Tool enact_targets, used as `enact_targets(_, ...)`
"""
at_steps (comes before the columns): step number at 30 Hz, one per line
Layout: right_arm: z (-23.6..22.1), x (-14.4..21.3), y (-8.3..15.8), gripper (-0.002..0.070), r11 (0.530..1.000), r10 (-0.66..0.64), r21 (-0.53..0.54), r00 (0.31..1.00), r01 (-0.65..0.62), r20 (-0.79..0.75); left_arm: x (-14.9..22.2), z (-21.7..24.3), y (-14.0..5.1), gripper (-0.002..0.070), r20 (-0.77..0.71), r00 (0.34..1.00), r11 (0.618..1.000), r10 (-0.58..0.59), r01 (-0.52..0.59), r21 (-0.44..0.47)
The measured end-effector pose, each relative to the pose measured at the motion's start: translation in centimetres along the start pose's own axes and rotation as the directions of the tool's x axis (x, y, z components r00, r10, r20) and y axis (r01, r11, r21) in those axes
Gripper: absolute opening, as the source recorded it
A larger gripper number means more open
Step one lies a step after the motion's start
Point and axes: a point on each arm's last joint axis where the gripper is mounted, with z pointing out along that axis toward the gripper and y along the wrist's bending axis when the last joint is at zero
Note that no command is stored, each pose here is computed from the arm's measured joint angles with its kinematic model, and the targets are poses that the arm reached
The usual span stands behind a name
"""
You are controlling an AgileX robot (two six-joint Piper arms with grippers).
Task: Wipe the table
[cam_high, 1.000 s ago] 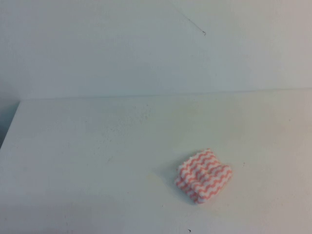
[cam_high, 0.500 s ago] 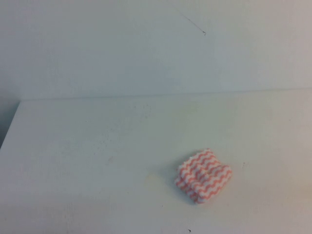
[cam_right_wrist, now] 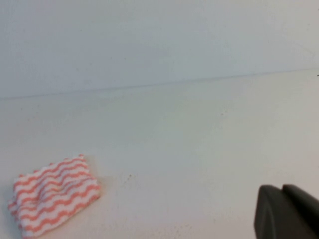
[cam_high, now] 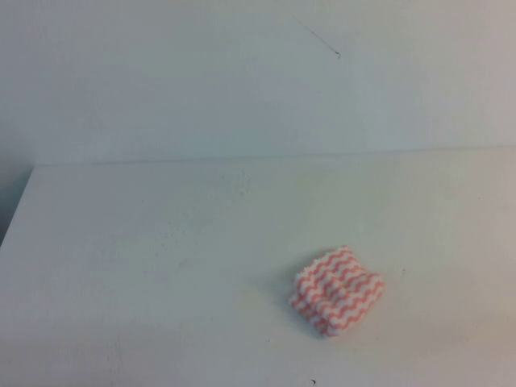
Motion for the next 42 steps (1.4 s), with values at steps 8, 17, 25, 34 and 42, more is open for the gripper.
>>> enact_targets(8, 0.0, 0.1, -0.1, -0.0001, 1.000, 0.000, 0.006, 1.000, 0.000, -0.006, 0.0, 0.0, 0.0, 0.0000, 0.000, 1.000, 1.000, 0.000, 0.000, 0.000)
enact_targets(17, 0.2, 0.2, -0.4, -0.0001, 0.995, -0.087, 0.044, 0.996, 0.086, 0.008, 0.0, 0.0, 0.0, 0.0000, 0.000, 1.000, 1.000, 0.000, 0.000, 0.000)
enact_targets(25, 0.9, 2.0, -0.7, -0.0001, 0.989, -0.132, 0.061, 0.990, 0.134, -0.041, 0.0, 0.0, 0.0, 0.0001, 0.000, 1.000, 1.000, 0.000, 0.000, 0.000)
enact_targets(34, 1.0, 2.5, -0.8, -0.0001, 0.985, -0.156, 0.068, 0.987, 0.159, -0.049, 0.0, 0.0, 0.0, 0.0001, 0.000, 1.000, 1.000, 0.000, 0.000, 0.000)
enact_targets(42, 1.0, 3.6, -1.1, -0.0001, 0.984, -0.160, 0.073, 0.986, 0.163, -0.045, 0.0, 0.0, 0.0, 0.0000, 0.000, 1.000, 1.000, 0.000, 0.000, 0.000)
